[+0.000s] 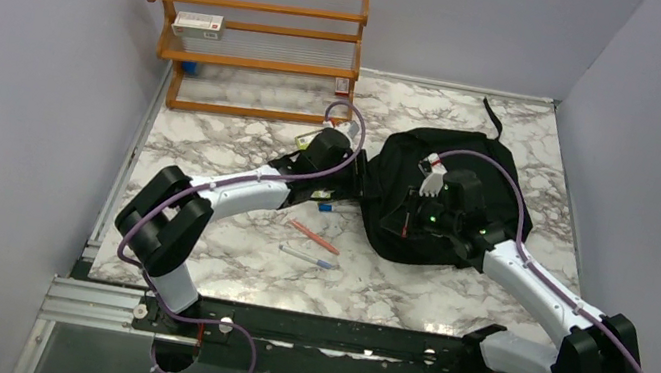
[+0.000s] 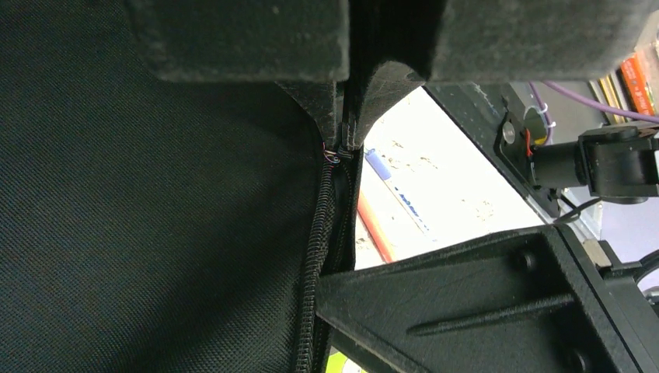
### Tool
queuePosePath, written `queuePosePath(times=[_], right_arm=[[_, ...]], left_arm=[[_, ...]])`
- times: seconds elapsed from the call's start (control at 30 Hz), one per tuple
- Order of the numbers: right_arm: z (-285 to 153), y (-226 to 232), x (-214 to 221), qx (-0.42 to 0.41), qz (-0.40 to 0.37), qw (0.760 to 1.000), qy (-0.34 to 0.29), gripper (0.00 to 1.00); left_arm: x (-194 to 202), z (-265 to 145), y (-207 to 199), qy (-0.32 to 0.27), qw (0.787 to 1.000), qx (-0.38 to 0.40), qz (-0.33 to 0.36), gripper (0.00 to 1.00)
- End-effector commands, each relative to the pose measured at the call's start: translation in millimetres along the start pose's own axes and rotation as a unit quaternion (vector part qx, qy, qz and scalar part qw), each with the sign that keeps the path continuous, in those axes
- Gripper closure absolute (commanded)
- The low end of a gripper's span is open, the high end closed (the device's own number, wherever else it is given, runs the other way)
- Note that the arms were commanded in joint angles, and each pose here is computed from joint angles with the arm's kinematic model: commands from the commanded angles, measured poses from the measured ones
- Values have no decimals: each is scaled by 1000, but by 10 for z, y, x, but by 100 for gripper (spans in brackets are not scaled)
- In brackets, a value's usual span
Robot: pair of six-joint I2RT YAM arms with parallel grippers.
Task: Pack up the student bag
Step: Unzip the student bag at the center of the board.
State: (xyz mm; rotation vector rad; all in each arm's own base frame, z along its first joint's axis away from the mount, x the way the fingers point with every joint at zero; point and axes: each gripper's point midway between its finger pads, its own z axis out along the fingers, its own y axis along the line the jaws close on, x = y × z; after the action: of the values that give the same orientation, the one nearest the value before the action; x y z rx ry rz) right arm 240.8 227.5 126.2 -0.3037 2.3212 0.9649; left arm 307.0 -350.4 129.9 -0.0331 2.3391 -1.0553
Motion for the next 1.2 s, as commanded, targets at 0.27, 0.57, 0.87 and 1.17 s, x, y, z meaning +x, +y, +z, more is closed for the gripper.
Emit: queuePosePath(times=[0.27, 0.57, 0.87, 1.17], right_arm=[[0, 63, 0, -17, -4, 1000, -5, 99], [-24, 43, -14, -5, -8, 1000, 0, 99], [-35, -36, 16, 20, -4, 1000, 14, 99], [-98, -207, -24, 87, -6, 995, 39, 99]], left_arm=[[100, -22, -220, 11, 999, 48, 16, 80], [-208, -99, -226, -11, 998, 47, 50, 100], [-767, -313, -27, -47, 995, 35, 76, 100], [-1038, -549, 169, -68, 992, 5, 107, 100]])
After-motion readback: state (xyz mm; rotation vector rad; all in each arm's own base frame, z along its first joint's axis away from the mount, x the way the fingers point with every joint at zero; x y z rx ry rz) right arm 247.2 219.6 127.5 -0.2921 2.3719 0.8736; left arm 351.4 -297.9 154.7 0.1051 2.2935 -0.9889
